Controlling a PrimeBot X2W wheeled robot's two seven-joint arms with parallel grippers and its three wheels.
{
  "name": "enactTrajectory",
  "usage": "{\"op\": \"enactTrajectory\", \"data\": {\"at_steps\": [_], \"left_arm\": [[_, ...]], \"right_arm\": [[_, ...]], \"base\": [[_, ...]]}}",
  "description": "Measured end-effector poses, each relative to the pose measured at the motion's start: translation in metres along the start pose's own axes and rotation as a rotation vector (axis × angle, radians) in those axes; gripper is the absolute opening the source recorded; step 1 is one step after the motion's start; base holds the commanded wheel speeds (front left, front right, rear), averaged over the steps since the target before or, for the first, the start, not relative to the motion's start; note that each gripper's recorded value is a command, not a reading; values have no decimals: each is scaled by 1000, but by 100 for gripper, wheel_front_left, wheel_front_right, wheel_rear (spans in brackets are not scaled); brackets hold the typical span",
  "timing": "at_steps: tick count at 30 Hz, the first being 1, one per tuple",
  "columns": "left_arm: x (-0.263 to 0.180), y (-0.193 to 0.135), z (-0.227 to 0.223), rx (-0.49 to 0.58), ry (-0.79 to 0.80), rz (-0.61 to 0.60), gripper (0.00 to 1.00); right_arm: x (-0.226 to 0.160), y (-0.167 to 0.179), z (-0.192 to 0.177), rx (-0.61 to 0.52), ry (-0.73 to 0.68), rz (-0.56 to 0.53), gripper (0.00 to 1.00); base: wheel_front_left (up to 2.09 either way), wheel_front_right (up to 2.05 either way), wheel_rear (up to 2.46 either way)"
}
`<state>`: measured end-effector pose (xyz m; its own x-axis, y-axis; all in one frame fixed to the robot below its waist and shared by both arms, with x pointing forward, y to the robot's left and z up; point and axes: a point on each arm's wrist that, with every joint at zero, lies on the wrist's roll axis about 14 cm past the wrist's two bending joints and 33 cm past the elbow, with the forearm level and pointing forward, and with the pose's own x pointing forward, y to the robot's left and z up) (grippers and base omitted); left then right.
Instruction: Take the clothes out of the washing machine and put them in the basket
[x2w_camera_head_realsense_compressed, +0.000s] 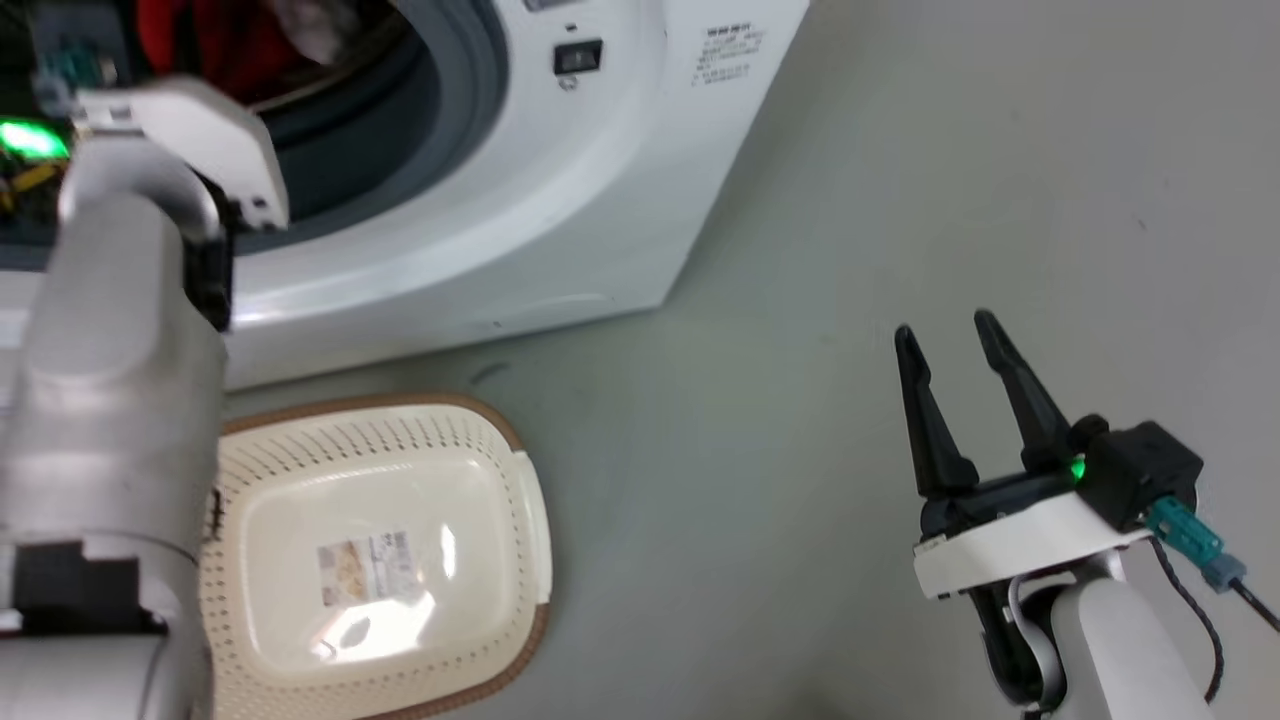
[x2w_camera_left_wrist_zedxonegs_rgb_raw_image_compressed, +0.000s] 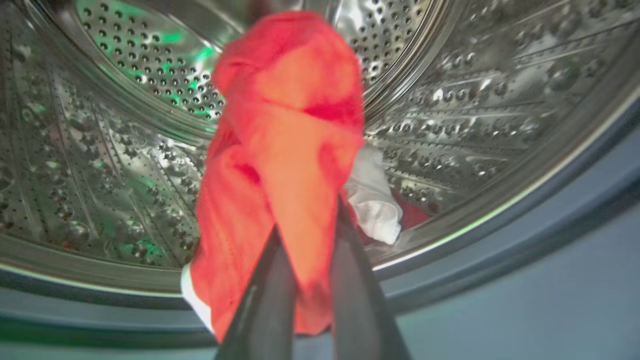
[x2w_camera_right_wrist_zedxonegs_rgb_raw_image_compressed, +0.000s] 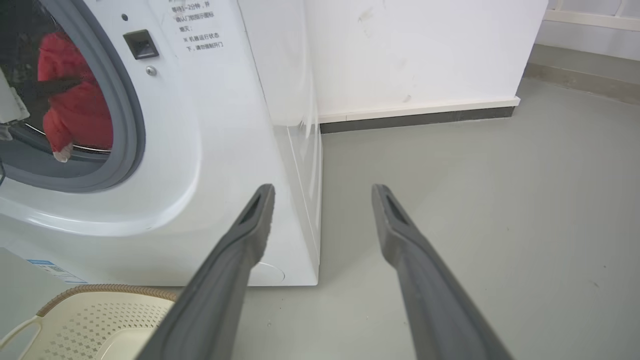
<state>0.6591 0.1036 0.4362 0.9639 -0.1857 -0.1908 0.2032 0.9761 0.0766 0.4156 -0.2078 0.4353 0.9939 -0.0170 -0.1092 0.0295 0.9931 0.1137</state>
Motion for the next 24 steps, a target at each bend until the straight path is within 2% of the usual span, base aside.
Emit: {"op": "enactTrajectory", "data": {"at_steps": [11, 18, 24], "left_arm": [[-95, 16, 68, -129, -241, 65, 0], [-167, 19, 98, -106, -394, 82, 0], [-230, 26, 90, -85, -428, 132, 0]], "right_arm": [[-32, 19, 32, 4, -65, 46, 100], [-51, 25, 48, 13, -99, 61, 100], [-58, 34, 56, 10, -116, 86, 100]], "base": [[0, 0, 0], [0, 0, 0], [0, 0, 0]]}}
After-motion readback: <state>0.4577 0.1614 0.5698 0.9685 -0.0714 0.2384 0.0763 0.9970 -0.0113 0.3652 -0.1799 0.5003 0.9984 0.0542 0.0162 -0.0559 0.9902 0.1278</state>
